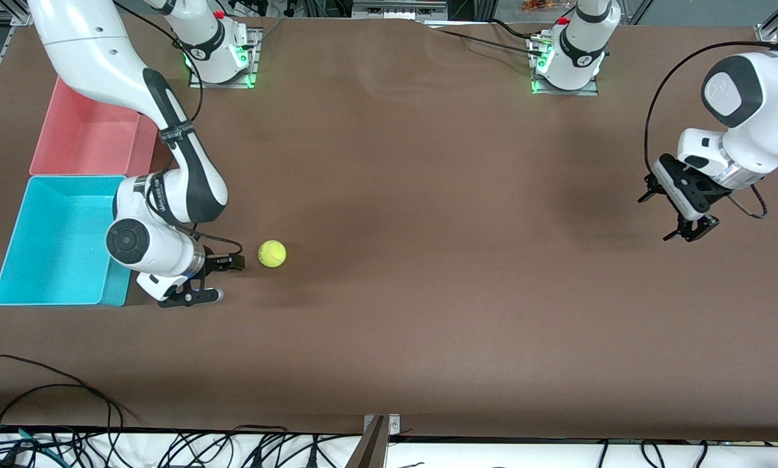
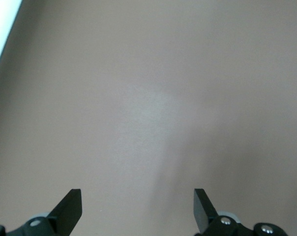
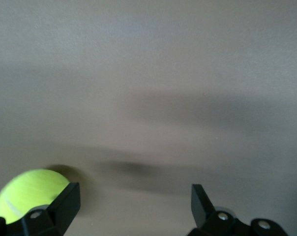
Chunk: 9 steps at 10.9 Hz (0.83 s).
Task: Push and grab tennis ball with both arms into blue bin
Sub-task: 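Reach the right gripper to the ball while the left gripper withdraws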
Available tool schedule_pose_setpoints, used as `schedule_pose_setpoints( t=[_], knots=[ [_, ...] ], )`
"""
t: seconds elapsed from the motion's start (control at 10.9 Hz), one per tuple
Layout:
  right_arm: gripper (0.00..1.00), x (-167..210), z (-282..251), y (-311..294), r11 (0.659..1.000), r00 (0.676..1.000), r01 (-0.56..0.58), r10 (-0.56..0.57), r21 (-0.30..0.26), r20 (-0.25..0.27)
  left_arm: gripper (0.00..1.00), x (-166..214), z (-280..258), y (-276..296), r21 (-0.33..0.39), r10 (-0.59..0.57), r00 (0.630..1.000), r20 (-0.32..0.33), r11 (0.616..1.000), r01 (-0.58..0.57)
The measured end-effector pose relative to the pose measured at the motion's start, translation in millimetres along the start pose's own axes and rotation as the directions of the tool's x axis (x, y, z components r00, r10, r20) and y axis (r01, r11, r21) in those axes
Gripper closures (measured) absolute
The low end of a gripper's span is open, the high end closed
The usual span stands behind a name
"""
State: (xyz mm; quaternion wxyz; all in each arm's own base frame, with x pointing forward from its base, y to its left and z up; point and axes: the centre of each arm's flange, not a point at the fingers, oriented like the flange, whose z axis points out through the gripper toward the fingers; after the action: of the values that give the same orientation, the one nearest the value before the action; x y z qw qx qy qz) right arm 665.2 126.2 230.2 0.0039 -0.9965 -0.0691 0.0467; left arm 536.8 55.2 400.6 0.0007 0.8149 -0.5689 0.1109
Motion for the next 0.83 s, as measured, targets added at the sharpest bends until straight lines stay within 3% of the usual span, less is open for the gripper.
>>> schedule_pose_setpoints(
  t=[0.37, 0.83],
  knots=[
    [0.0, -2.0, 7.1, -8.3, 1.0, 1.0, 0.015, -0.015, 0.006, 0.021, 0.0, -2.9, -22.5, -0.6, 0.039, -0.045, 0.999, -0.014, 0.998, 0.046],
    [0.0, -19.0, 31.9, -3.4, 0.998, 0.989, 0.061, -0.061, 0.008, 0.138, 0.0, -9.0, -42.0, 1.0, 0.033, -0.173, 0.985, -0.026, 0.984, 0.174]
  ],
)
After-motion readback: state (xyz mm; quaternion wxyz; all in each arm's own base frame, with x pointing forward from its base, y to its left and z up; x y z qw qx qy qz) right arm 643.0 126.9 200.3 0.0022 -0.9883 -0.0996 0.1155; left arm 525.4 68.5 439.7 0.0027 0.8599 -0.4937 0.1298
